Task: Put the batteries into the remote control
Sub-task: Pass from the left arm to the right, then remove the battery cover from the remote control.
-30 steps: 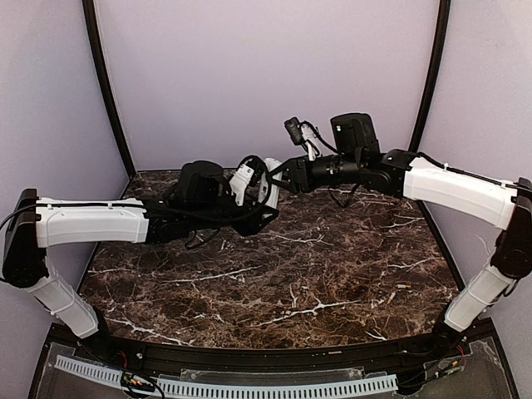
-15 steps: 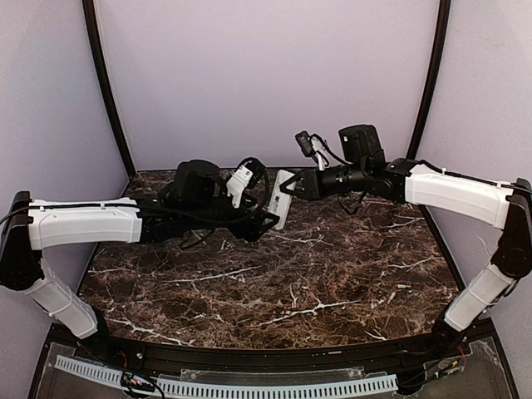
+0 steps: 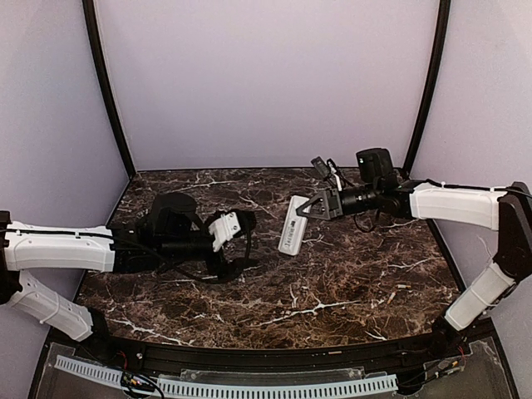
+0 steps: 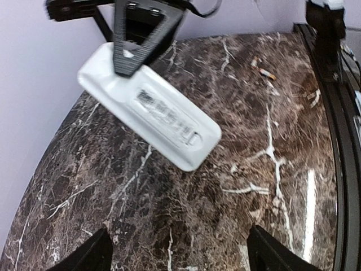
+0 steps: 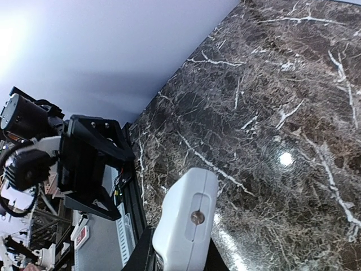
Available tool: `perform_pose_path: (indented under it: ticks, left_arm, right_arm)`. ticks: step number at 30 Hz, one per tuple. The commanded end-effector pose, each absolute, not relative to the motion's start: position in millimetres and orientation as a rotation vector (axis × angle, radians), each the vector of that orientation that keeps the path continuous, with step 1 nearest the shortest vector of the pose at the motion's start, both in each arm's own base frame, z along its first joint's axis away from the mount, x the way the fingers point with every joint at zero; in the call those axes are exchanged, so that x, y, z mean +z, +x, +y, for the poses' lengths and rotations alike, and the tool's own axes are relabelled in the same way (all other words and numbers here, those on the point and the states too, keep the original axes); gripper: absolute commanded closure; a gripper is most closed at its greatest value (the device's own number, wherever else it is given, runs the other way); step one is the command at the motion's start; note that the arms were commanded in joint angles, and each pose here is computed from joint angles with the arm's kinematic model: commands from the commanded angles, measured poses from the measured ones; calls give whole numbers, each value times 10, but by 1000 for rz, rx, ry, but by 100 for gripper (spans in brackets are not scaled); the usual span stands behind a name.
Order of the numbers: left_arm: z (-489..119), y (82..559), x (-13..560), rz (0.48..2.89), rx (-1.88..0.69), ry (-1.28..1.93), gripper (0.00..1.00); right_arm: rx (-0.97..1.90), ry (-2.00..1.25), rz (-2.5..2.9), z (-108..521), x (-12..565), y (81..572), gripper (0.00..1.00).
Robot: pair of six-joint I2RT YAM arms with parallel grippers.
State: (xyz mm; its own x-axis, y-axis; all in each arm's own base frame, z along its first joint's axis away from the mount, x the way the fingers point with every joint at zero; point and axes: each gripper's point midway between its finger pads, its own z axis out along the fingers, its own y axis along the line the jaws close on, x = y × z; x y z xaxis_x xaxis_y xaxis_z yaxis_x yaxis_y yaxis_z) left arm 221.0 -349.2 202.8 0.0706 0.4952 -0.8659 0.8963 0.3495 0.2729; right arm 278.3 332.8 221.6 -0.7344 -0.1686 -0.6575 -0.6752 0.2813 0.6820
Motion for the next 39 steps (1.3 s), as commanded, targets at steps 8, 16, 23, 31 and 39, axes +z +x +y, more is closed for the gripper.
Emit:
perform_pose_path:
  ticks: [8, 16, 23, 31, 39]
  left_arm:
    - [-3762, 1809, 1712, 1249, -282, 1639, 39]
    - [-3949, 1842, 1610, 1203, -200, 1687, 56]
    - [-4016, 1889, 1537, 1202, -162, 1716, 61]
    - [-4026, 1882, 1462, 1201, -155, 1749, 62]
    - [-4036, 1844, 1437, 1198, -173, 1769, 61]
  right_arm:
    - [1662, -869, 2112, 3571, 1863, 2493, 100]
    - [1696, -888, 2161, 3754, 1691, 2379, 100]
    - [1713, -891, 2184, 3796, 1621, 2334, 100]
    - [1729, -895, 2182, 3803, 1630, 2322, 100]
    - [1742, -902, 2180, 3810, 1639, 2298, 100]
